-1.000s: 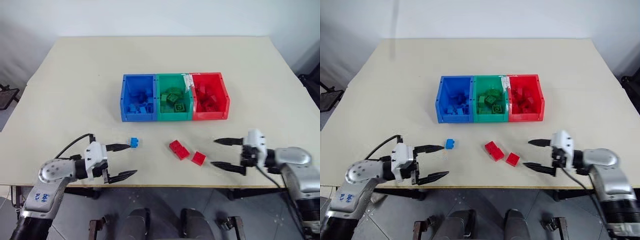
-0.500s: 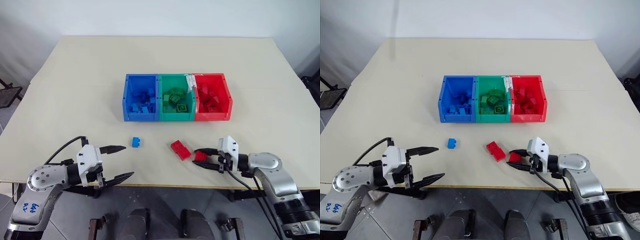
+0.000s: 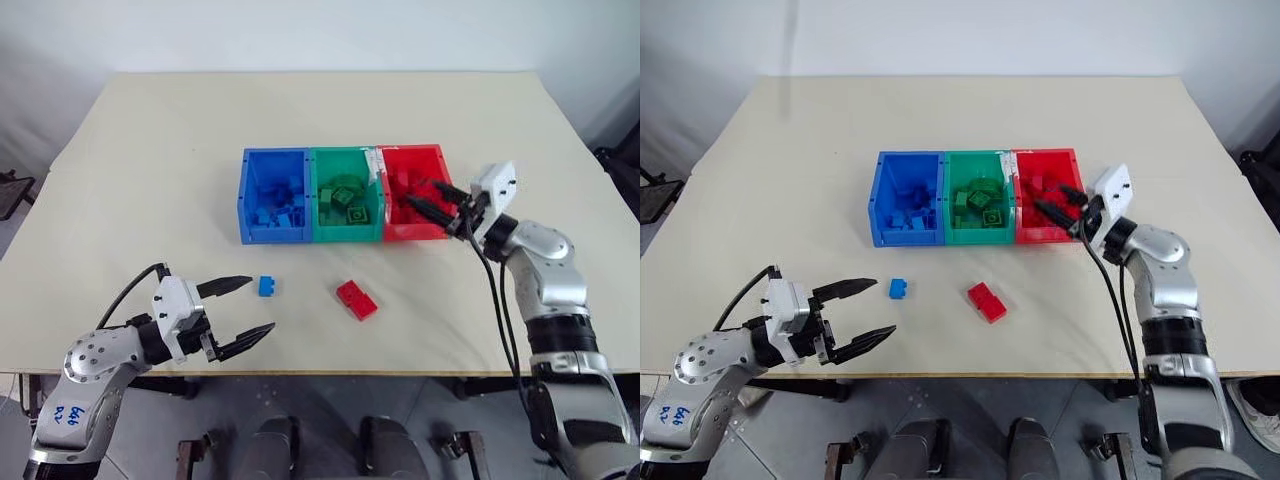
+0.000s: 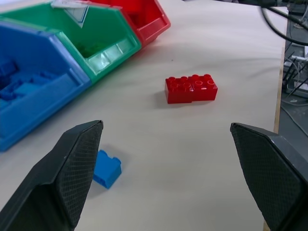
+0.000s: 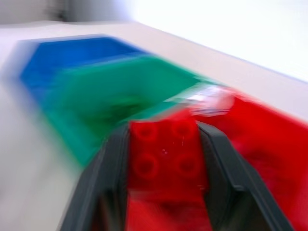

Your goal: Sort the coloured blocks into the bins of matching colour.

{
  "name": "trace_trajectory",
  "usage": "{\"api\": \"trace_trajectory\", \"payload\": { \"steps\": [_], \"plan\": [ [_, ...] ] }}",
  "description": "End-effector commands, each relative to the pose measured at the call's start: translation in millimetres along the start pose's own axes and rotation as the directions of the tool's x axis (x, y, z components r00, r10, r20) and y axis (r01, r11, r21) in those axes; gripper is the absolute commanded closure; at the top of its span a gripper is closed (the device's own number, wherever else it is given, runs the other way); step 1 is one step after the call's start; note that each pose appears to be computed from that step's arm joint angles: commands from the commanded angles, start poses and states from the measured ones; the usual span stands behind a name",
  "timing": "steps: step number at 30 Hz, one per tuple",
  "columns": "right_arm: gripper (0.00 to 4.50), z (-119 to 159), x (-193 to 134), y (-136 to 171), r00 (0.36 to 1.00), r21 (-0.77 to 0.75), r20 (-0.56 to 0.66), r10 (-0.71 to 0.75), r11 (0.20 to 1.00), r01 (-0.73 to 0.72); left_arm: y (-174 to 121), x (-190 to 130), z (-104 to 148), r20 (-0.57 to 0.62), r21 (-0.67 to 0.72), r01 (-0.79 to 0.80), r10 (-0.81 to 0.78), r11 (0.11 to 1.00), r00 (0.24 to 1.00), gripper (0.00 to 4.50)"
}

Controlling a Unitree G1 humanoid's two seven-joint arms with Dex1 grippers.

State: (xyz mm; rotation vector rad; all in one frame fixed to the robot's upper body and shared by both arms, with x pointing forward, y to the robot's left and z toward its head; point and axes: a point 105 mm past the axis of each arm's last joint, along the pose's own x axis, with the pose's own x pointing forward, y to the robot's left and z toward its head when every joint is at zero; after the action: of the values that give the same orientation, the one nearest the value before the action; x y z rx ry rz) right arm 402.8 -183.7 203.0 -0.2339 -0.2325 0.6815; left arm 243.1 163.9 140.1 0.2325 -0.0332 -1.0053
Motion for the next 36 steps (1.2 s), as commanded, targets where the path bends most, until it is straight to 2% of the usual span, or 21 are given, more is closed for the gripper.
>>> {"api": "trace_trajectory", "payload": {
  "steps": [1,5,9,14,18,22,24,30,32,36],
  "plan": [
    [2.65,1,5,-12,0.998,-0.028,0.011,-0.062,0.998,0.062,-2,-1,13,0.041,0.038,-0.033,0.031,0.999,0.999,0.0],
    [1.39,7,8,-6,0.999,-0.035,0.044,-0.02,0.999,0.021,0,-4,15,0.046,0.049,-0.073,0.071,0.996,0.996,0.0],
    [0.06,12,-14,-5,0.997,-0.076,0.072,0.029,0.997,-0.024,3,-3,16,0.05,0.06,-0.073,0.07,0.995,0.996,0.0],
    [0.02,10,-71,2,0.99,-0.079,0.026,0.142,0.987,-0.139,5,9,16,0.054,0.064,-0.01,0.006,0.998,0.999,0.0],
    [0.02,-1,-121,1,0.974,-0.136,-0.12,0.19,0.969,-0.205,5,22,15,0.047,0.092,0.074,-0.078,0.993,0.996,0.0],
    [0.02,-11,-147,1,0.945,-0.128,-0.231,0.231,0.956,-0.265,6,32,16,0.054,0.112,0.131,-0.137,0.985,0.989,0.0],
    [0.02,-15,-147,6,0.93,-0.112,-0.257,0.264,0.947,-0.3,9,34,16,0.051,0.134,0.127,-0.134,0.983,0.99,0.0],
    [0.02,-8,-116,33,0.893,-0.014,-0.192,0.406,0.909,-0.416,17,22,12,0.028,0.146,0.079,-0.083,0.986,0.996,0.0],
    [0.02,-7,-101,63,0.851,0.059,-0.146,0.504,0.863,-0.501,17,12,9,0.011,0.132,0.058,-0.06,0.99,0.998,0.0],
    [0.02,-14,-79,117,0.787,0.161,-0.118,0.606,0.793,-0.587,14,-4,7,-0.011,0.103,0.024,-0.023,0.994,1.0,0.0]
  ]
}}
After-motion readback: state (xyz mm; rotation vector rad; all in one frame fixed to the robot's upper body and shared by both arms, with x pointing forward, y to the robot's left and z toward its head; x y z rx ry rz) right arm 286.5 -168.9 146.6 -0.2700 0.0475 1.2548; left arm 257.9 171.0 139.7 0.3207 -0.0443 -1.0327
